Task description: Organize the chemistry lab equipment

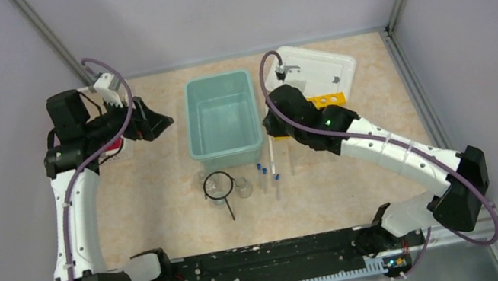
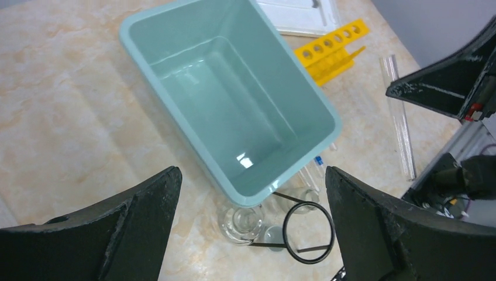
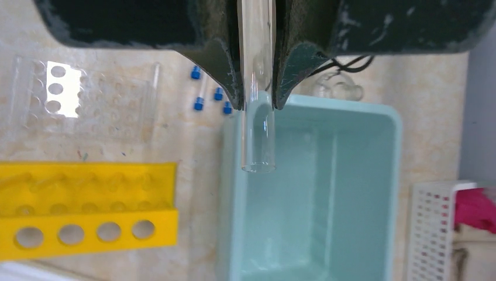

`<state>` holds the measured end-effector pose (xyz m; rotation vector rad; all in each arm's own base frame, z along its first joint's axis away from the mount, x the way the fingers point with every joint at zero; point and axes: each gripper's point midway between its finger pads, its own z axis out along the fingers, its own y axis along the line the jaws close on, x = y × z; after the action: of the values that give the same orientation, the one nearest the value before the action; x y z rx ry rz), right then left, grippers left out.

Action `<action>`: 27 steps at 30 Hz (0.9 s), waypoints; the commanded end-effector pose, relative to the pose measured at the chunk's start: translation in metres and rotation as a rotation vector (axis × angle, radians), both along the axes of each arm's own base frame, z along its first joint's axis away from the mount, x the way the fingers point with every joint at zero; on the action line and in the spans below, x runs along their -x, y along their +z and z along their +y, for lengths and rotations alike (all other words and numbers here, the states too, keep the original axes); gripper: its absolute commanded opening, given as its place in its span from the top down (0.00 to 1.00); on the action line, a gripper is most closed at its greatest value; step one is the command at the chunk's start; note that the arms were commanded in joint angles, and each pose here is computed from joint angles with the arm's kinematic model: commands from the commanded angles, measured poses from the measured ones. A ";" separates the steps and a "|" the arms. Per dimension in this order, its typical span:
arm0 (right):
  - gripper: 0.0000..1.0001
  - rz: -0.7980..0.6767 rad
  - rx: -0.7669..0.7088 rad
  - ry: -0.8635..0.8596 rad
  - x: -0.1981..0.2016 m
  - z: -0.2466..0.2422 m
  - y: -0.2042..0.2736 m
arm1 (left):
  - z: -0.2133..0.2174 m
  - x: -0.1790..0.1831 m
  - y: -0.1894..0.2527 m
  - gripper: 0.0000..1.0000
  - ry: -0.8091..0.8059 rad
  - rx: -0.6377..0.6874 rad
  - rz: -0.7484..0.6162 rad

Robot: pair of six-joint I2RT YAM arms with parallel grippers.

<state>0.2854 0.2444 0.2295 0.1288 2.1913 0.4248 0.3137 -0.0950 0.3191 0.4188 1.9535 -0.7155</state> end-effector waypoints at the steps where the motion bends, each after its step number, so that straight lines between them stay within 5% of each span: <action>1: 1.00 -0.196 -0.103 0.045 0.001 0.026 0.093 | -0.033 0.023 0.021 0.01 -0.166 0.020 -0.063; 8: 1.00 -0.316 -0.224 0.170 0.008 0.093 0.154 | -0.098 0.059 -0.006 0.01 -0.380 0.049 0.025; 18: 1.00 -0.388 -0.274 0.215 0.014 0.142 0.173 | -0.120 0.085 -0.011 0.02 -0.522 0.137 0.067; 27: 1.00 -0.383 -0.315 0.229 0.016 0.153 0.174 | -0.123 0.097 -0.028 0.22 -0.556 0.167 0.119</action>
<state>0.2723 0.3914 0.3616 -0.0831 1.8541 0.7470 0.2267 -0.2140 0.2832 0.8103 1.9393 -1.2236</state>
